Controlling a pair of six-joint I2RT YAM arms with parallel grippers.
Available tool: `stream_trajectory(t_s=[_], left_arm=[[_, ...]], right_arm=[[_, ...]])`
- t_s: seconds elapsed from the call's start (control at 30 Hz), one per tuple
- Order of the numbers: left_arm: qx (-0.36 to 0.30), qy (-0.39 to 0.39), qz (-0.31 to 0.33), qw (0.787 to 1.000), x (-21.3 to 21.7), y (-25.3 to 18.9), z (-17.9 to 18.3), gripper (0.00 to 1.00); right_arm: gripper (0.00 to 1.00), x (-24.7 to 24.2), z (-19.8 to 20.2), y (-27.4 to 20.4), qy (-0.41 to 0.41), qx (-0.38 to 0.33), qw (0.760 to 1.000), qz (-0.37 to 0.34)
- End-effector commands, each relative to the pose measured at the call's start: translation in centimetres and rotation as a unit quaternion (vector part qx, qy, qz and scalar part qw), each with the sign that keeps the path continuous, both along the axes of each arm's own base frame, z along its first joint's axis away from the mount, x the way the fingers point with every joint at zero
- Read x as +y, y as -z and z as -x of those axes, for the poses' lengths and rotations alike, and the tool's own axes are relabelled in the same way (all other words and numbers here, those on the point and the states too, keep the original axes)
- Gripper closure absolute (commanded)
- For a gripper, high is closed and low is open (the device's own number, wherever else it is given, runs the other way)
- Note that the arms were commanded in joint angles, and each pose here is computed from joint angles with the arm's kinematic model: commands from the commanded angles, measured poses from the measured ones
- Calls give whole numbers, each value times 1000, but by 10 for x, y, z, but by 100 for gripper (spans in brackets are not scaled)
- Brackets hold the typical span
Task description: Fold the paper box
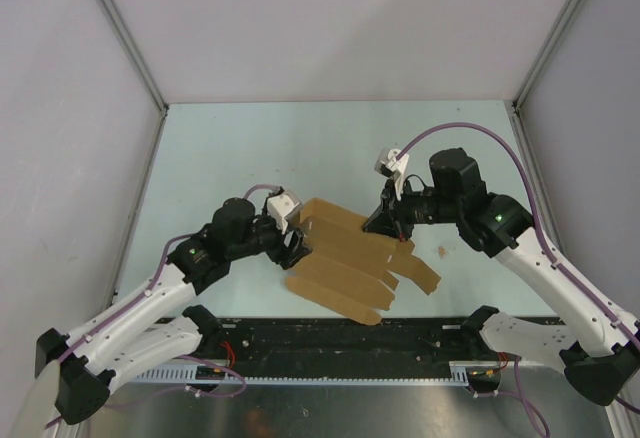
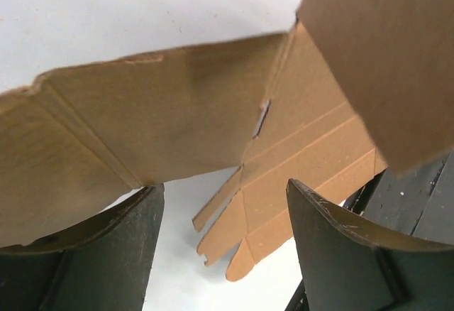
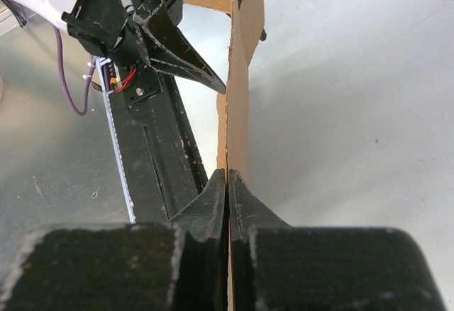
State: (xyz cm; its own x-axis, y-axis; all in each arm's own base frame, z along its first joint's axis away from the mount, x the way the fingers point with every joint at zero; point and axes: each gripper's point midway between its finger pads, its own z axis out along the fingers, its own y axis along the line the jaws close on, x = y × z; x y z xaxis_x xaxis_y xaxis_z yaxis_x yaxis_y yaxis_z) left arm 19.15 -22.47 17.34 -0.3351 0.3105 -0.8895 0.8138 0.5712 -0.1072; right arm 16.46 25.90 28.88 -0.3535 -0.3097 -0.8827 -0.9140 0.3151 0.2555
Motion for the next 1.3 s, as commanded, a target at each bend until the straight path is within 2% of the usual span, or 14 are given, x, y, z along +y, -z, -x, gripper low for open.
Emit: stream_trajectory(t_s=[0.0, 0.63, 0.8, 1.03, 1.27], left_arm=[[-30, 19, -9, 999, 1, -14, 0, 25], [11, 6, -12, 1000, -7, -5, -6, 55], [23, 9, -14, 1000, -9, 0, -5, 71], [28, 6, -11, 1000, -9, 0, -4, 73], [83, -79, 19, 993, -8, 1, -15, 75]], right_arm=[[100, -2, -2, -26, 2, -33, 999, -22], [100, 3, 2, -30, -7, -24, 999, -34], [100, 4, 2, -29, -8, -22, 999, -34], [100, 5, -1, -31, 0, -21, 999, -37], [100, 18, -7, -39, 36, -26, 998, -50]])
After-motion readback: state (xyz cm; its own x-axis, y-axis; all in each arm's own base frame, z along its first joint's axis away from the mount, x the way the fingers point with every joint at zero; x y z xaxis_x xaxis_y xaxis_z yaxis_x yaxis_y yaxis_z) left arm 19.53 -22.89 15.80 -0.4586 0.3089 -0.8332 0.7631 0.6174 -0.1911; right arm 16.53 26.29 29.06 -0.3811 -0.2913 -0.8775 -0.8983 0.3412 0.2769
